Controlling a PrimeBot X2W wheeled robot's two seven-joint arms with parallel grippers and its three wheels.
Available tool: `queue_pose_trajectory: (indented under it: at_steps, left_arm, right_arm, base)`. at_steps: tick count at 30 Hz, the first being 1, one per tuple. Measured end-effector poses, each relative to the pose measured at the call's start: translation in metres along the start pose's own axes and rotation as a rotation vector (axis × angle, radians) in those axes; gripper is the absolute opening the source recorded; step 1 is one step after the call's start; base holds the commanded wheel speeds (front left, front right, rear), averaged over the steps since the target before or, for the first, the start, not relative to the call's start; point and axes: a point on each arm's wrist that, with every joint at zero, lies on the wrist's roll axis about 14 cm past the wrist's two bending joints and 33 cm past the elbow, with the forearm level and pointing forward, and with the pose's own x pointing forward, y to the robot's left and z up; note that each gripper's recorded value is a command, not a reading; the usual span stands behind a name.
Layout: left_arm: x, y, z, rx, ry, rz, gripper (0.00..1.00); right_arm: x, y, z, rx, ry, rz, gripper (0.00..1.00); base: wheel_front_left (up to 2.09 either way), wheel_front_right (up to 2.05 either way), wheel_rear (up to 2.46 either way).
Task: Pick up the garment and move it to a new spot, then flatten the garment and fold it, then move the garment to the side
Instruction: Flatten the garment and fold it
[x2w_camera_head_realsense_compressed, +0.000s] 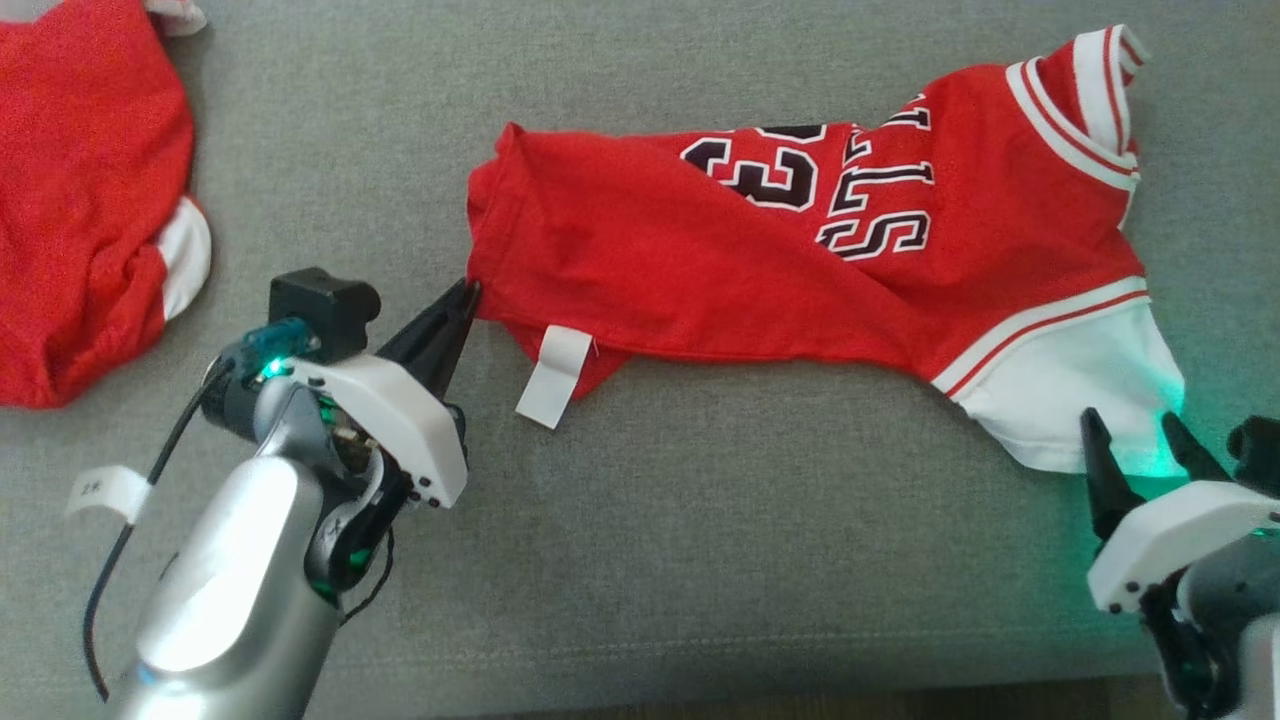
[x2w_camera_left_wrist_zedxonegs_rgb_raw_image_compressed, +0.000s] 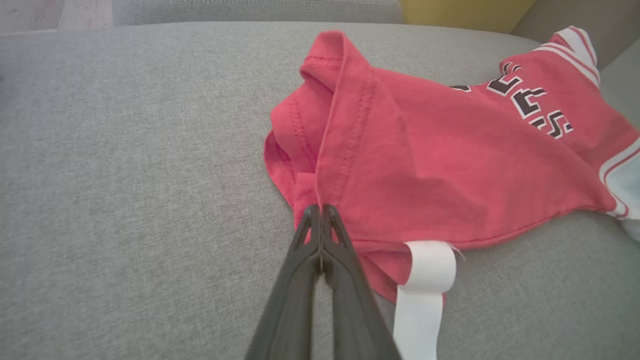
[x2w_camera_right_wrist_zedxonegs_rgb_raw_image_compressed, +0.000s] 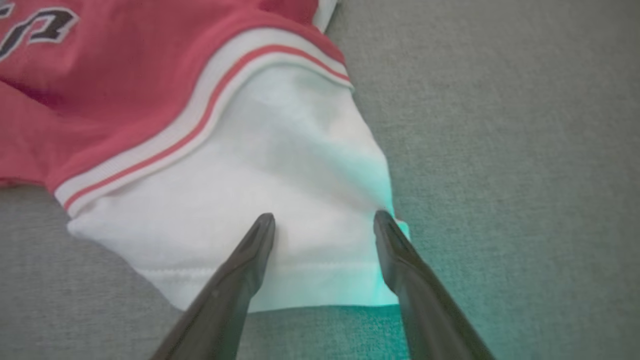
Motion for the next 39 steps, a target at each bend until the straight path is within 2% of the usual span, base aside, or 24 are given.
queue_pose_trajectory:
  at_steps: [12,13,15,19,22,31,39]
  left_arm:
    - [0.004,0.006,-0.005,-0.008,0.01,0.016,0.0]
    - [0.004,0.007,-0.006,-0.008,0.011,0.017,0.0]
    - [0.004,0.009,-0.006,-0.006,0.011,0.024,0.0]
    - [0.002,0.009,0.004,0.002,-0.034,0.026,0.0]
    - [-0.002,0.007,0.023,0.017,-0.104,0.027,0.0]
    - [-0.039,-0.009,0.118,0.1,-0.435,0.03,0.0]
    - [-0.1,-0.031,0.212,0.224,-0.74,0.035,0.0]
  right_arm:
    - [0.003,-0.02,-0.018,0.041,0.101,-0.054,1.0]
    - [0.004,-0.02,-0.019,0.053,0.104,-0.05,0.74]
    - [0.004,-0.019,-0.02,0.07,0.111,-0.043,0.0]
    - [0.002,-0.014,-0.017,0.094,0.104,-0.024,0.0]
    - [-0.003,-0.012,0.002,0.098,0.024,-0.011,0.0]
    - [-0.054,0.005,0.116,0.049,-0.433,0.047,0.0]
    - [-0.133,0.014,0.232,-0.038,-0.872,0.084,0.0]
  base:
    - [0.0,0.0,0.0]
    - [0.0,0.0,0.0]
    - [0.0,0.0,0.0]
    - [0.0,0.0,0.0]
    - [0.0,0.0,0.0]
    - [0.0,0.0,0.0]
    - [0.0,0.0,0.0]
